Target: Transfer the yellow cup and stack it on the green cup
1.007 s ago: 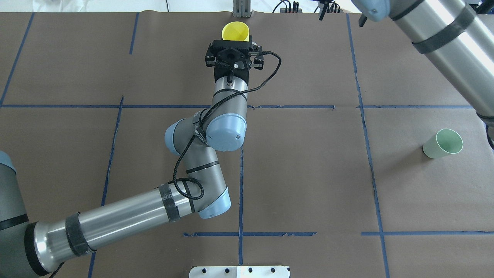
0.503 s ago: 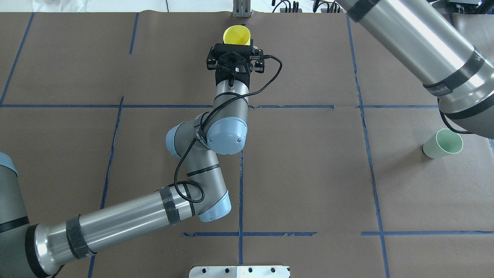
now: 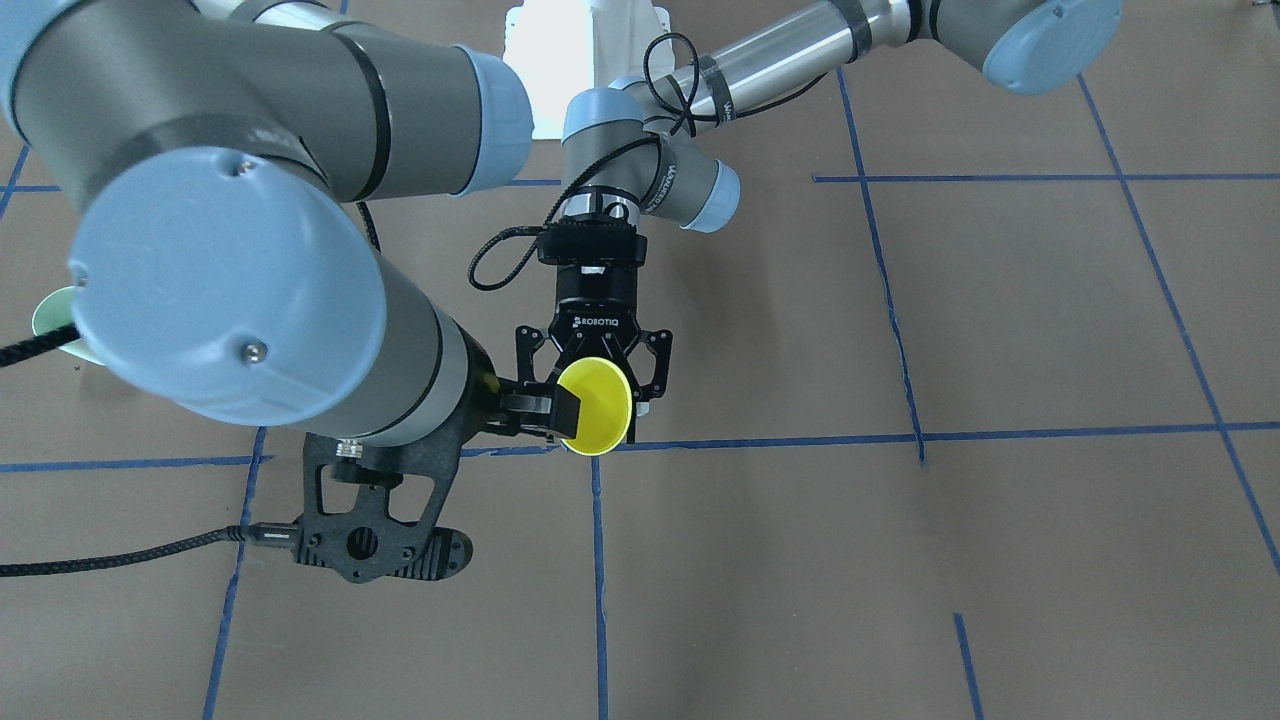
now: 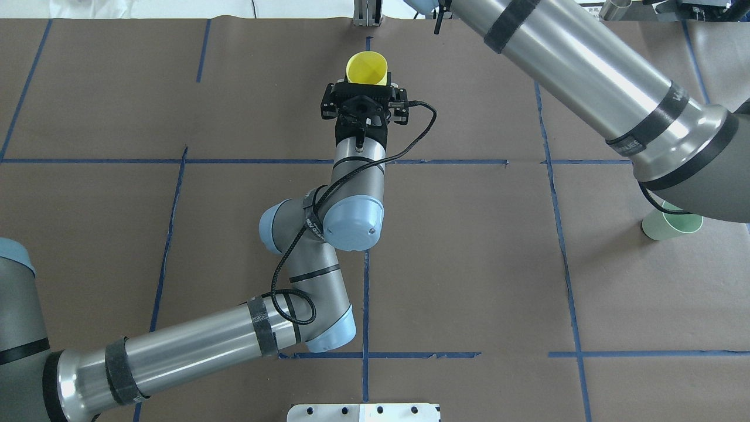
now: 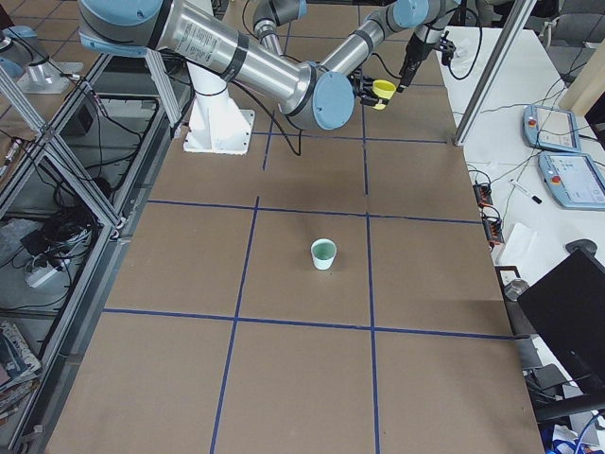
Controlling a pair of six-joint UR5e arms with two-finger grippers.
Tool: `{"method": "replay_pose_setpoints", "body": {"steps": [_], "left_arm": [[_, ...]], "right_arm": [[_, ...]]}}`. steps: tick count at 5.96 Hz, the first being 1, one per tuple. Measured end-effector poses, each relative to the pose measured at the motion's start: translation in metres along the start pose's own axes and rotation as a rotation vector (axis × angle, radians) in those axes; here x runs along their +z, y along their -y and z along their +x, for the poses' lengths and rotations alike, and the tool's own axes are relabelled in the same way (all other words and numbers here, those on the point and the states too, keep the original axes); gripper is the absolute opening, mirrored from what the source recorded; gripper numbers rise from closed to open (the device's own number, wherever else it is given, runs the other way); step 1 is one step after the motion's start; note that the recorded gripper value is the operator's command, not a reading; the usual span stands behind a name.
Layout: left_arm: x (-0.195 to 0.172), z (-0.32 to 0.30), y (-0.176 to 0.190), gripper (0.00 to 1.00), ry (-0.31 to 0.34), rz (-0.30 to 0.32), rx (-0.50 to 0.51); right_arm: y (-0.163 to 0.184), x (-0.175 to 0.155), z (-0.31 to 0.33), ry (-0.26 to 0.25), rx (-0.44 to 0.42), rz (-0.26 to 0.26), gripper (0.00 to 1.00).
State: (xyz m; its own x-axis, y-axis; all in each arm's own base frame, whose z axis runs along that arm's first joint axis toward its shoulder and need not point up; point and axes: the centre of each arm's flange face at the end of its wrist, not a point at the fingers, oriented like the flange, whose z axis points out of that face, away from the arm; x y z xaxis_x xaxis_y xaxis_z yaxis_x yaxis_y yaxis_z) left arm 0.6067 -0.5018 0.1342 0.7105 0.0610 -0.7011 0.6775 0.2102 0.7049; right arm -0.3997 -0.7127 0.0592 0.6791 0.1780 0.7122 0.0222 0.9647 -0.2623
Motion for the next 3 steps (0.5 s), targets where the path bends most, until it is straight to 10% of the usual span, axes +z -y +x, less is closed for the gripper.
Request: {"method": "replay_pose_setpoints", "body": {"steps": [3], "left_arm": [[0.0,0.0,-0.001,0.46,0.001,0.0,-0.002]], "right_arm": [[-0.022,0.041,-0.028,-0.077,-0.055,0.031,0.98]]}}
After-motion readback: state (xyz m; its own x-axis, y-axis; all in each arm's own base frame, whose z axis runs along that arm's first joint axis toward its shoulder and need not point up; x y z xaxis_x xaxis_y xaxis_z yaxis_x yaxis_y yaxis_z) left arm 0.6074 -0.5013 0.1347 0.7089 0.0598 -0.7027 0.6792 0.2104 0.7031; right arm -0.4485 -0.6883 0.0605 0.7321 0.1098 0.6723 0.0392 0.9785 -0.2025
